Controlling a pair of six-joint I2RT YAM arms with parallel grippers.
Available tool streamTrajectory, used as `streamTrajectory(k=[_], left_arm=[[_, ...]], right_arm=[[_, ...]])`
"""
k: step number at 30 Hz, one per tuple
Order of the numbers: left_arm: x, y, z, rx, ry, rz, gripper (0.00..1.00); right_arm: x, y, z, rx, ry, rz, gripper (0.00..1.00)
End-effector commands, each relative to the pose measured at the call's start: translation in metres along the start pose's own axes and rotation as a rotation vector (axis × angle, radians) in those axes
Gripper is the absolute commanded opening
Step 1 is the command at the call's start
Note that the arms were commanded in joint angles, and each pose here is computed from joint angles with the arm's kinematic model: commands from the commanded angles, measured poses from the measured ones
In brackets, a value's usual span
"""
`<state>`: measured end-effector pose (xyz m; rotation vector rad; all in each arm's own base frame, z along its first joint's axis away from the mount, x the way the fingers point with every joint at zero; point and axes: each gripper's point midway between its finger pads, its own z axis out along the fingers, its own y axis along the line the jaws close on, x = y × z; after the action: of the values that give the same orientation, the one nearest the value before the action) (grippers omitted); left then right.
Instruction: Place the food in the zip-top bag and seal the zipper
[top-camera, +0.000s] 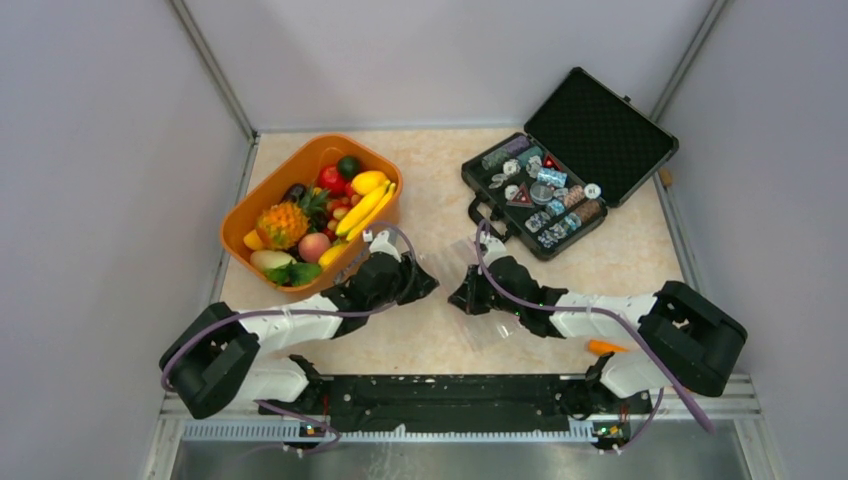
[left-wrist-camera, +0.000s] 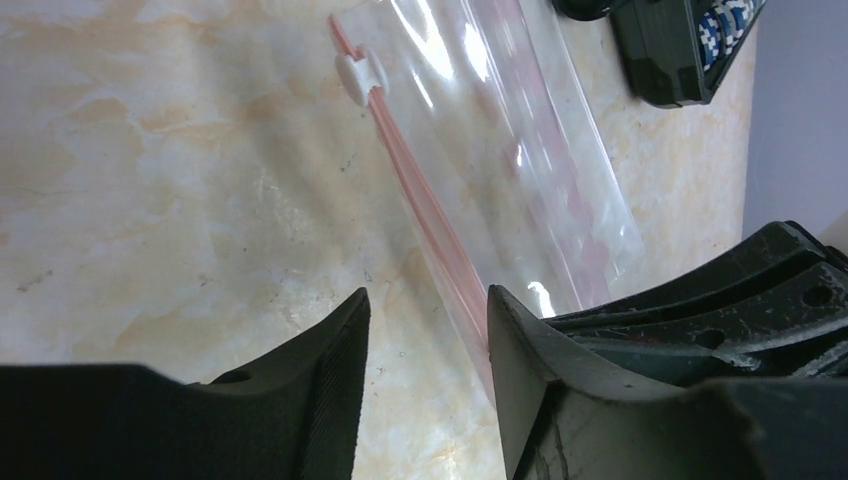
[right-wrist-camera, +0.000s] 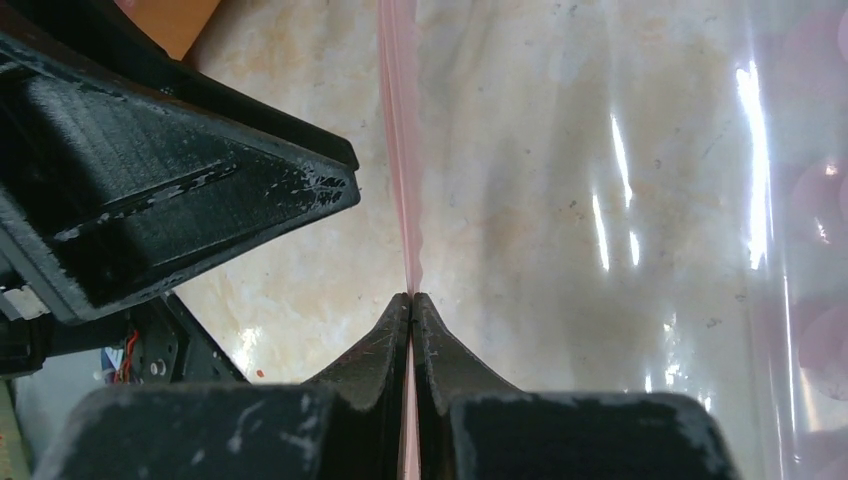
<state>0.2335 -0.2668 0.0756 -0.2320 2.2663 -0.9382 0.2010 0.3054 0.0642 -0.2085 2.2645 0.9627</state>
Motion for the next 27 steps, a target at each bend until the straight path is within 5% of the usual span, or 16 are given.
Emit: streamTrajectory(k=[1, 15, 27], left_arm=[[-0.012, -0.003, 0.005, -0.021, -0.047, -0.024, 0.45], [-0.015, -0.007, 0.019, -0.071, -0.012, 0.009, 0.41], [0.009, 0.005, 0.026, -0.096, 0.091, 0.011, 0.24]], right_arm=[[-0.017, 0.014, -0.002, -0.059, -0.059, 0.007, 0.00], [-0.016, 0.015, -0.003, -0.069, -0.058, -0.015, 0.00], [-0.011, 0.009, 0.003, -0.048, -0.044, -0.039, 0.00]])
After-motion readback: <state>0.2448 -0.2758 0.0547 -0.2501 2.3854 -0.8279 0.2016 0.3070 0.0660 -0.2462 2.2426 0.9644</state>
